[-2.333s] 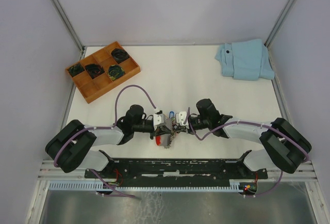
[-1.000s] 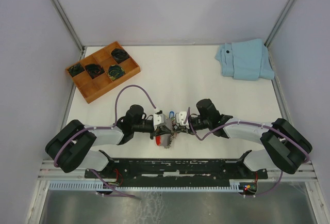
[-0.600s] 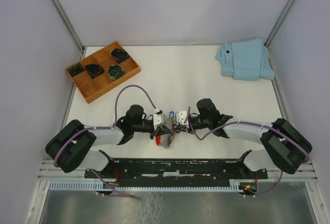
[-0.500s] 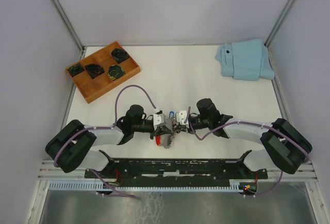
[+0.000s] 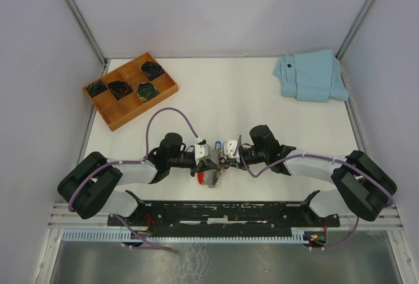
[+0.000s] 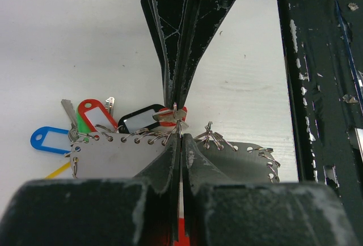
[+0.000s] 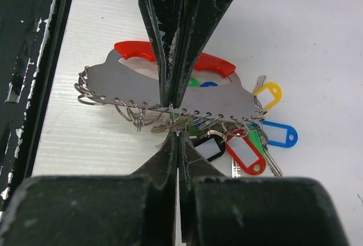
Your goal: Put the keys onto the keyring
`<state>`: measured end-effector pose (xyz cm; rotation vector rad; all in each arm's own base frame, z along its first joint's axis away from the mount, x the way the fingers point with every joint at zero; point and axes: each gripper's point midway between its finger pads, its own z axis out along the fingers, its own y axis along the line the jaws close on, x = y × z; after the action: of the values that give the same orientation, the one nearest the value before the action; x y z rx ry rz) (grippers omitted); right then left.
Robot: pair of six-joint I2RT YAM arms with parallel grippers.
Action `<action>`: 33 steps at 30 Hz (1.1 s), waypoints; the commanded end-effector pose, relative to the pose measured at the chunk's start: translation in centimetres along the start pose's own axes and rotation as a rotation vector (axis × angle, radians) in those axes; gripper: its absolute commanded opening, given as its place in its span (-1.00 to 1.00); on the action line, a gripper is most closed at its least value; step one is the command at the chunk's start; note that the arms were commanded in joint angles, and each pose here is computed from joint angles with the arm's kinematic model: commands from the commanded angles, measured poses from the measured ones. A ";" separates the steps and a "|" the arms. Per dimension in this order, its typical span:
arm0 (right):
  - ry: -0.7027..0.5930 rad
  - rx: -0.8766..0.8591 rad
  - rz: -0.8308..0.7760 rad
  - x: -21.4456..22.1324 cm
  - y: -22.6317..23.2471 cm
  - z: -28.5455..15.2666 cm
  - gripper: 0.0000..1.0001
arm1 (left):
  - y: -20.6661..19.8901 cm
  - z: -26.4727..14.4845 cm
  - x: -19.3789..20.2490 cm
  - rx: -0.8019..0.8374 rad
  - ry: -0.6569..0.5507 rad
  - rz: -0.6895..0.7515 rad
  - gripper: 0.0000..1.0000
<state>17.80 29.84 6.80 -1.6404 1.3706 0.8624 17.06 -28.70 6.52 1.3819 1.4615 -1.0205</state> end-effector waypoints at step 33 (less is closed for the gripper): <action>-0.077 -0.036 -0.024 -2.3 0.0 0.8 -0.99 | 0.4 0.4 -2.6 0.023 -0.086 0.074 -0.95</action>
<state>17.36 30.04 6.82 -1.6393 1.3684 0.9004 16.92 -28.73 6.55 1.3854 1.4584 -1.0295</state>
